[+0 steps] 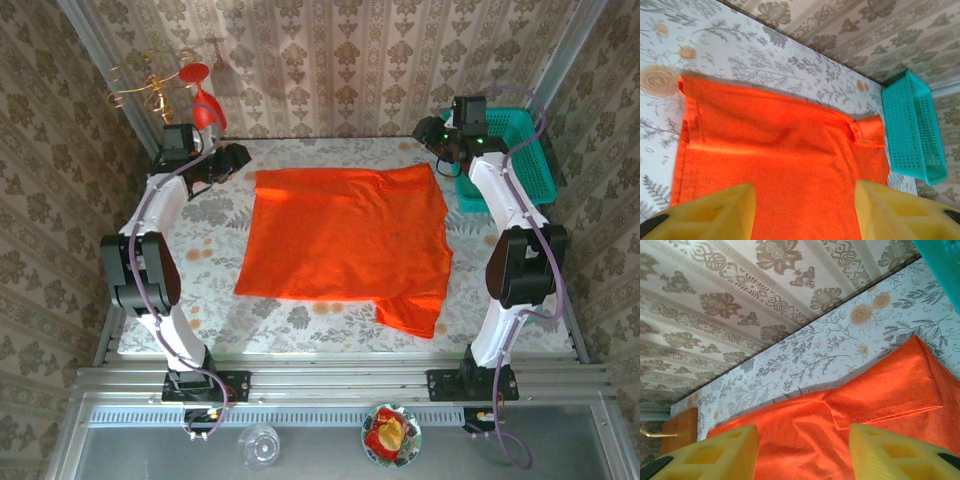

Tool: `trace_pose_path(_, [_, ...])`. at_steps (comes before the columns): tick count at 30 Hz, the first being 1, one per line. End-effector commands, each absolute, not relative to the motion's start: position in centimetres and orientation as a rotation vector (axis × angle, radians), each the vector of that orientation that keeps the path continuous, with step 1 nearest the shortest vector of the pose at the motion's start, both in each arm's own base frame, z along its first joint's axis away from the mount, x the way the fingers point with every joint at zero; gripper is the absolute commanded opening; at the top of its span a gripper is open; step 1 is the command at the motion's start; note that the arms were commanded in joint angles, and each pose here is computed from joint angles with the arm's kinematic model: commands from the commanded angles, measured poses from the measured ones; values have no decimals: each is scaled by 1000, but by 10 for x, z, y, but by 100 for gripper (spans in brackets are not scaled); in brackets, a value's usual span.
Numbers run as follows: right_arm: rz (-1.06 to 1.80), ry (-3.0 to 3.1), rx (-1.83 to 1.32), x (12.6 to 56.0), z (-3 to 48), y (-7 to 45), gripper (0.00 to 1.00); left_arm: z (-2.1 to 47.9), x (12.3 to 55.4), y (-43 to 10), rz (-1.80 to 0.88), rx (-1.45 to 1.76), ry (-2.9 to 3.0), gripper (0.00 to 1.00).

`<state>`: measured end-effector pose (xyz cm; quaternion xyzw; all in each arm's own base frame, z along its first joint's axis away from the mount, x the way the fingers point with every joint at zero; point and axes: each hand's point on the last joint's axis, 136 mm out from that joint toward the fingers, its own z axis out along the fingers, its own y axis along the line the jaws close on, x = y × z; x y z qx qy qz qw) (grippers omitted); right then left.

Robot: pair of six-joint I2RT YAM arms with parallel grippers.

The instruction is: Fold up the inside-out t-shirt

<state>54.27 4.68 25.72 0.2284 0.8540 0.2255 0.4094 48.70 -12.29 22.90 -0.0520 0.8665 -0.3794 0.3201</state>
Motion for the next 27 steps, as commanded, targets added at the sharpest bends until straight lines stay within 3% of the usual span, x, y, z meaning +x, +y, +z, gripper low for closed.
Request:
trace_pose_path(1, [504, 2214, 545, 519, 248, 50, 53, 224, 445, -142, -895, -39, 2371, 56])
trace_pose_path(11, [649, 2527, 453, 452, 144, 111, 56, 100, 321, -190, -772, 2, 2688, 54])
trace_pose_path(17, [694, 2647, 468, 403, 85, 128, 62, 36, 266, -178, -706, -114, 2826, 53])
trace_pose_path(27, [586, 2825, 610, 317, 4, 114, 63, 6, 201, -152, -714, -325, 2890, 53])
